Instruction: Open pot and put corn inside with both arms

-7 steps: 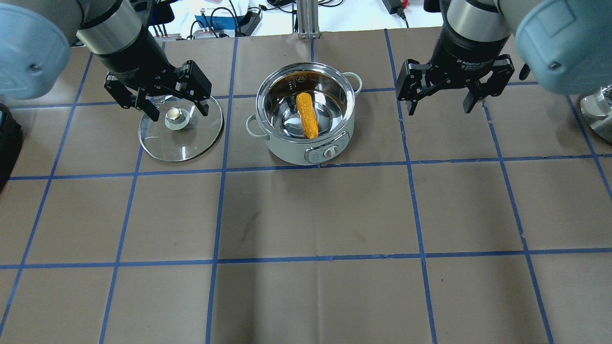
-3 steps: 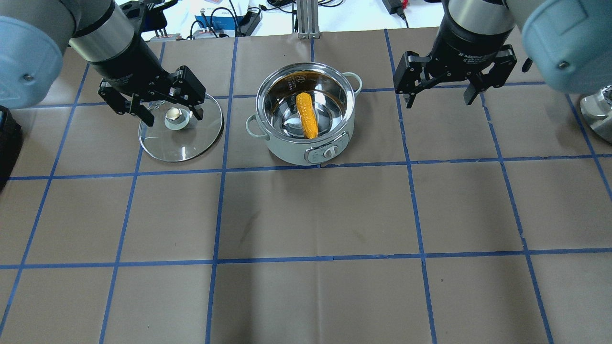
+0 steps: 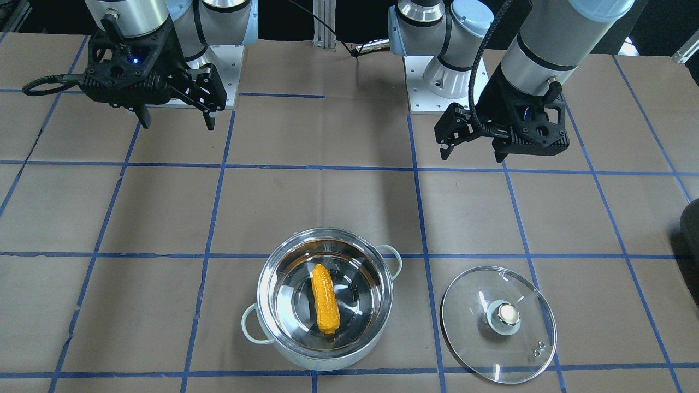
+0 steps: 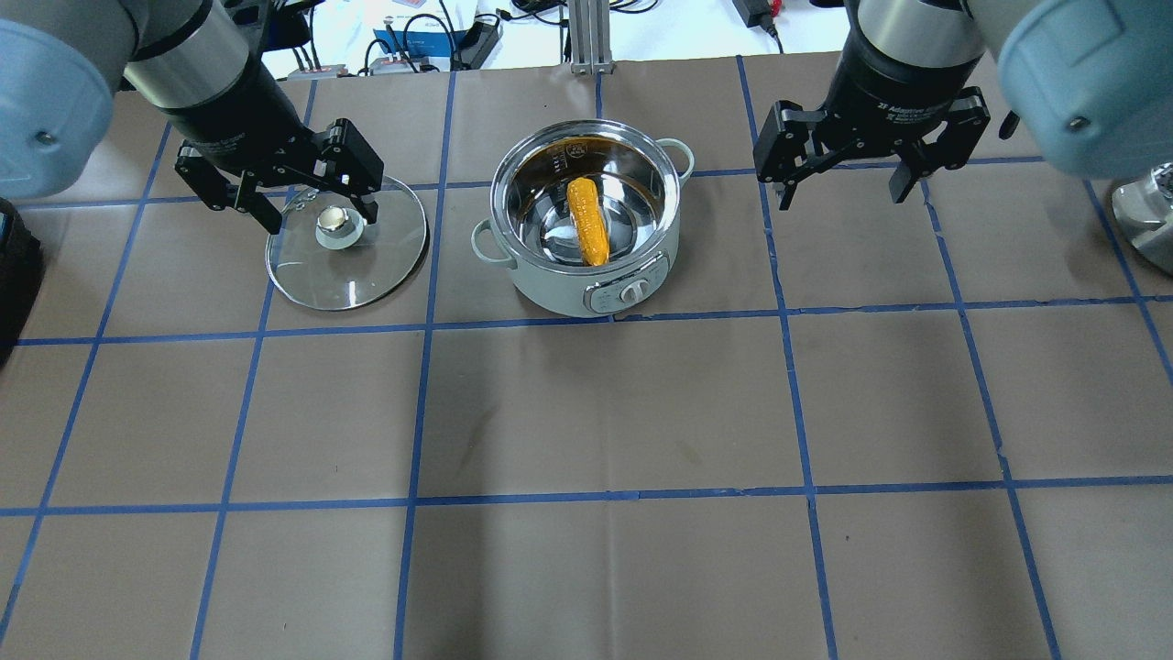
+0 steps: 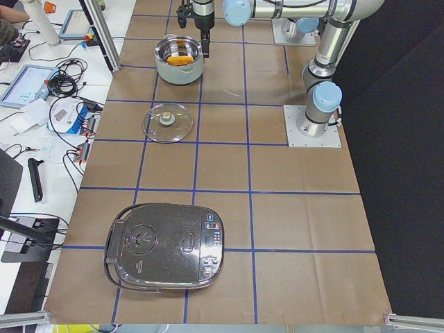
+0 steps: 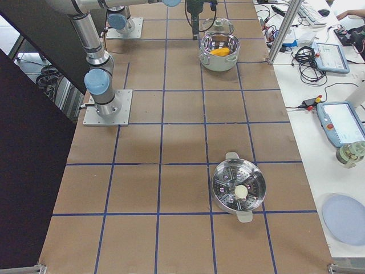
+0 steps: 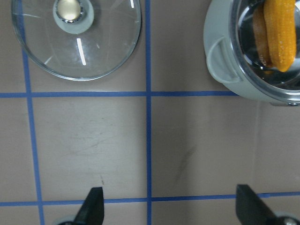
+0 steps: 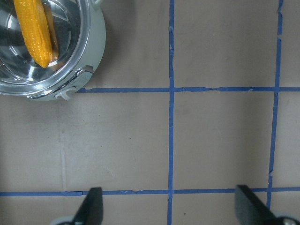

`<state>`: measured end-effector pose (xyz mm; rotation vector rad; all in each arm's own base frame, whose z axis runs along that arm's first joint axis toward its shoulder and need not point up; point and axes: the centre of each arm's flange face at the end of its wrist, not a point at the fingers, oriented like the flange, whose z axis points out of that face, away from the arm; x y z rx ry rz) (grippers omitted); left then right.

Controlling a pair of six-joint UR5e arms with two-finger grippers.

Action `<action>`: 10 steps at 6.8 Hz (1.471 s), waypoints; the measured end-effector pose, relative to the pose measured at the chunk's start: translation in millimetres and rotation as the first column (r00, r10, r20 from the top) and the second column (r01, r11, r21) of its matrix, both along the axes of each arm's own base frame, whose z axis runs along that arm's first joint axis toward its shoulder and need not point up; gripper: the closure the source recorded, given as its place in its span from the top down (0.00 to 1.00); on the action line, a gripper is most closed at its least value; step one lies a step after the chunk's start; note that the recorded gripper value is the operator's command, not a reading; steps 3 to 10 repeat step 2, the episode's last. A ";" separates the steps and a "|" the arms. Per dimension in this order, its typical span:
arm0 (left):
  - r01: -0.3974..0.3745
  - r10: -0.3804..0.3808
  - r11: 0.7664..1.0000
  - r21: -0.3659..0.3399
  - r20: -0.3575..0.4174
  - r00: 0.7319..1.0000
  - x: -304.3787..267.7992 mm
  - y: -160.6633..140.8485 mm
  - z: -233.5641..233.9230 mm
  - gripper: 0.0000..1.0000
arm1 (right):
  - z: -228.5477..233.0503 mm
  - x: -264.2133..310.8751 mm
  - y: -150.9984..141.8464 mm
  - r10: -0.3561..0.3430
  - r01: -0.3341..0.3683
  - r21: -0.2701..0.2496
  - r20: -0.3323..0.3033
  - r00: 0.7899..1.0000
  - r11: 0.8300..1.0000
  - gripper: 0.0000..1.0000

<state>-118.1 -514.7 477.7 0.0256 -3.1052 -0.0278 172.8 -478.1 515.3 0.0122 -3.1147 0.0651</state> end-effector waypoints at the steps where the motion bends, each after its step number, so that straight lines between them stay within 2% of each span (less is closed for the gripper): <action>1: 0.000 0.000 1.000 -0.004 0.053 0.999 5.2 -1.3 -0.8 1.00 | -0.3 0.6 0.5 0.001 -0.001 0.001 -0.001 1.000 1.000 1.00; 2: -0.003 0.004 1.000 -0.007 0.074 0.997 6.9 -1.7 -2.6 1.00 | -0.9 1.2 0.8 0.003 -0.003 0.003 -0.001 1.000 1.000 1.00; 10: -0.003 0.004 1.000 -0.007 0.074 0.997 6.9 -1.7 -2.6 1.00 | -0.9 1.2 0.8 0.003 -0.003 0.003 -0.001 1.000 1.000 1.00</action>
